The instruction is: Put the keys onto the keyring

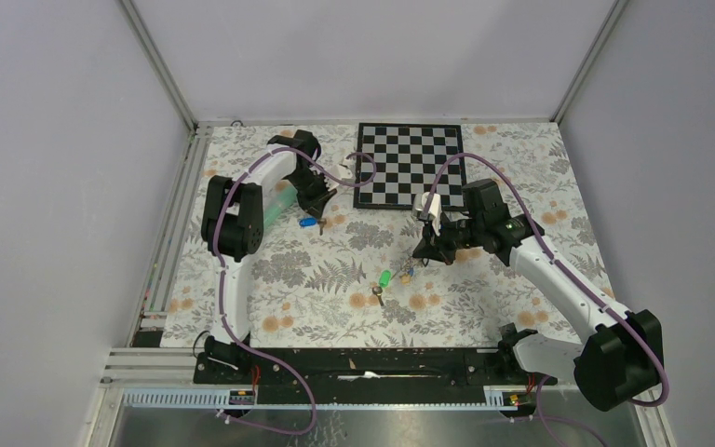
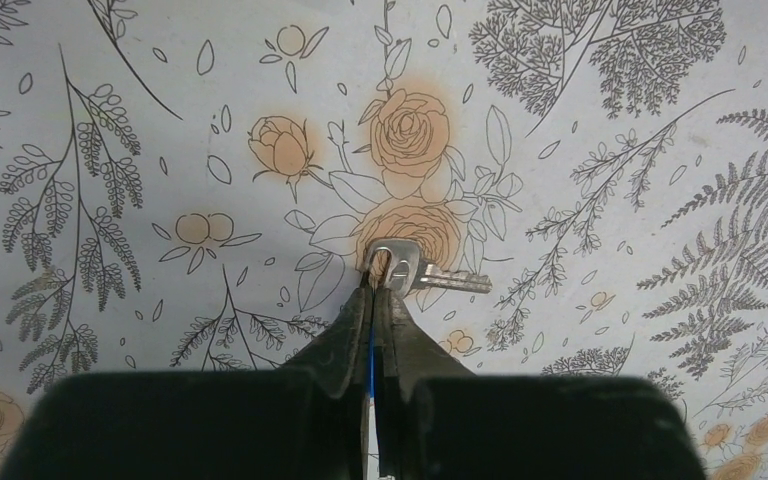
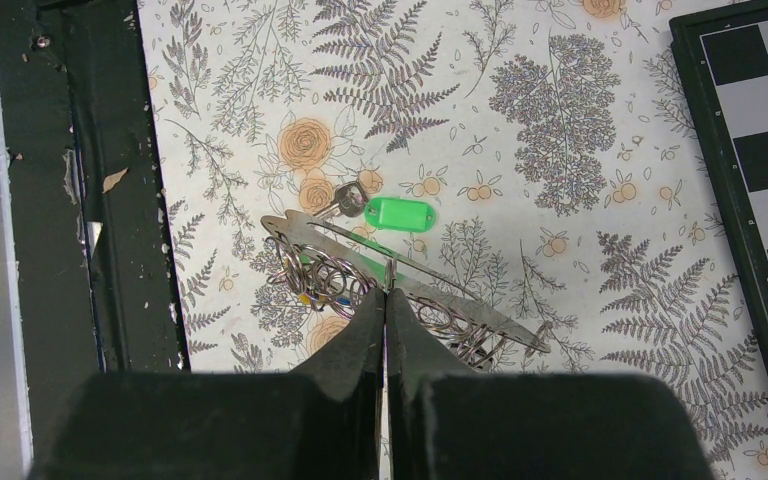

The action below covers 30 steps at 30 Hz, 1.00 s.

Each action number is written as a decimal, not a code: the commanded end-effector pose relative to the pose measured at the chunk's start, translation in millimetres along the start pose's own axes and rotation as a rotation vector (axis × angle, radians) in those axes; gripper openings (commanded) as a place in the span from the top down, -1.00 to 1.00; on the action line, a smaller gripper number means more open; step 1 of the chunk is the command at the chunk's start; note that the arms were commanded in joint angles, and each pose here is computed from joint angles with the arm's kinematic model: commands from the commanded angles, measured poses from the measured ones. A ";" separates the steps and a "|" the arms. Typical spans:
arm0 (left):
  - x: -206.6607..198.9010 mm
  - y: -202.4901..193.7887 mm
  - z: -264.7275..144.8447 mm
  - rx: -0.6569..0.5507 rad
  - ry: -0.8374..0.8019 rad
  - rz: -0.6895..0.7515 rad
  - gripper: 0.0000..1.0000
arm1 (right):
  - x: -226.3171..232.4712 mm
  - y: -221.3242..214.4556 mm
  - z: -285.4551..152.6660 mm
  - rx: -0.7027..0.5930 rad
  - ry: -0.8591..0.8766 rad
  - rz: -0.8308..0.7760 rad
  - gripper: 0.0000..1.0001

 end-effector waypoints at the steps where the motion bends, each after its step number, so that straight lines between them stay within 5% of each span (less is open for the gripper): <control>1: 0.9 10.5 -10.3 -0.024 0.004 0.031 1.00 | 0.3 7.9 0.5 -0.040 0.021 -0.014 1.00; 10: -20.0 22.0 -24.8 -0.098 -0.029 0.022 1.00 | 1.6 11.3 -0.2 -0.052 0.029 -0.009 1.00; 21: -56.8 72.0 -84.5 -0.366 0.031 0.041 1.00 | 8.9 32.4 4.5 -0.076 0.118 -0.013 1.00; 30: -134.8 119.0 -125.2 -0.650 -0.012 0.343 1.00 | 17.1 69.6 19.2 -0.143 0.237 -0.029 1.00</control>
Point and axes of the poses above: each gripper's point midway between its finger pads, its own z axis out along the fingers, its own x axis along the line the jaws close on, y = z × x, the point moved 3 cm from there along -z, back along the fingers, and after that the axes turned 7 degrees about z, right-handed, at the moved point
